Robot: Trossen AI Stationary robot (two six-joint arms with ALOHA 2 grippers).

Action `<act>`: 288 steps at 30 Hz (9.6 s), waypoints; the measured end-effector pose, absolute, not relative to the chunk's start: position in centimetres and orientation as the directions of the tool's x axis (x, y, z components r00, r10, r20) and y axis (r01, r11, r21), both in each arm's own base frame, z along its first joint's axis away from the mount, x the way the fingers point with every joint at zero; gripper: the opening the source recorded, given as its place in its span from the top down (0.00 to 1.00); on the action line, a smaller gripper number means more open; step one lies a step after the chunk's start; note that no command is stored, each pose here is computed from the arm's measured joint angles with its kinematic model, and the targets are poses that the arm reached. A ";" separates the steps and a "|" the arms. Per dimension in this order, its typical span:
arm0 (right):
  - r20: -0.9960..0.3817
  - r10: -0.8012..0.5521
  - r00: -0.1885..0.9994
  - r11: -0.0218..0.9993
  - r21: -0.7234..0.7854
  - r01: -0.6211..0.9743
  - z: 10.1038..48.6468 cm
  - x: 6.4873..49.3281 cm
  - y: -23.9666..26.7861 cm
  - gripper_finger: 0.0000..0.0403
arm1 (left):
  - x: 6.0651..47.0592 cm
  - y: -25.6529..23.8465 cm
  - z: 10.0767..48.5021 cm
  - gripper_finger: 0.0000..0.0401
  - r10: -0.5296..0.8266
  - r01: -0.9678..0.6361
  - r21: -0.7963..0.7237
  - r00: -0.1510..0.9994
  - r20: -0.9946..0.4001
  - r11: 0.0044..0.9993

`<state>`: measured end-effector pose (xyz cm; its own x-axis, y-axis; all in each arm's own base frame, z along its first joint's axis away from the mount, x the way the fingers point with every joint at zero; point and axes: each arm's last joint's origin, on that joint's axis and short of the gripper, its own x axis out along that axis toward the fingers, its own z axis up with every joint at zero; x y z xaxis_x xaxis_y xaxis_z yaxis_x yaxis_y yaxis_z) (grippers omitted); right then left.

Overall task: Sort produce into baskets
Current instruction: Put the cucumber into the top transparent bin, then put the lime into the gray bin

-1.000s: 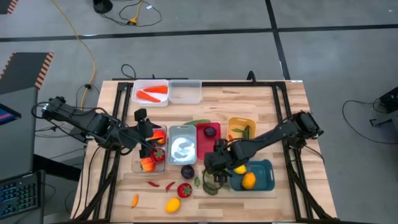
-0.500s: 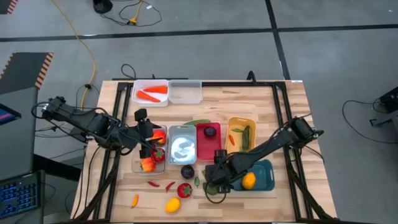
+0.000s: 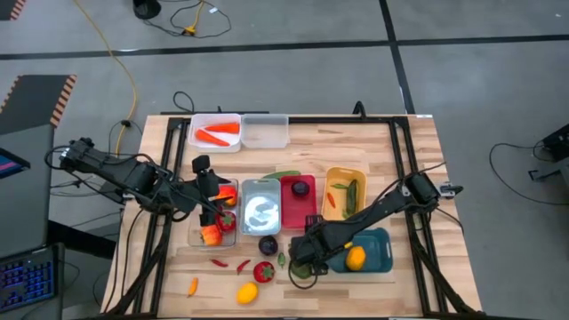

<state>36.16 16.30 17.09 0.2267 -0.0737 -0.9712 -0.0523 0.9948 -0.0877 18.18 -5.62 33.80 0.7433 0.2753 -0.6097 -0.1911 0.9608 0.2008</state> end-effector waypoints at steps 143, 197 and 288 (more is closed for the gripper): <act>-0.793 0.005 0.609 0.999 -0.028 -0.044 30.8 40.4 -17.6 0.41 | 9.0 -1.3 38.6 0.52 0.468 -0.431 0.185 0.838 -0.281 0.883; -0.938 0.141 0.317 0.952 0.040 -0.304 17.7 45.2 -14.5 0.41 | 9.0 -1.3 38.5 0.52 0.462 -0.428 0.176 0.838 -0.289 0.886; -0.799 -0.201 0.566 0.947 -0.307 -0.097 36.0 43.9 -7.3 0.39 | 14.5 -3.8 37.9 0.48 0.336 -0.282 0.199 0.878 -0.340 0.939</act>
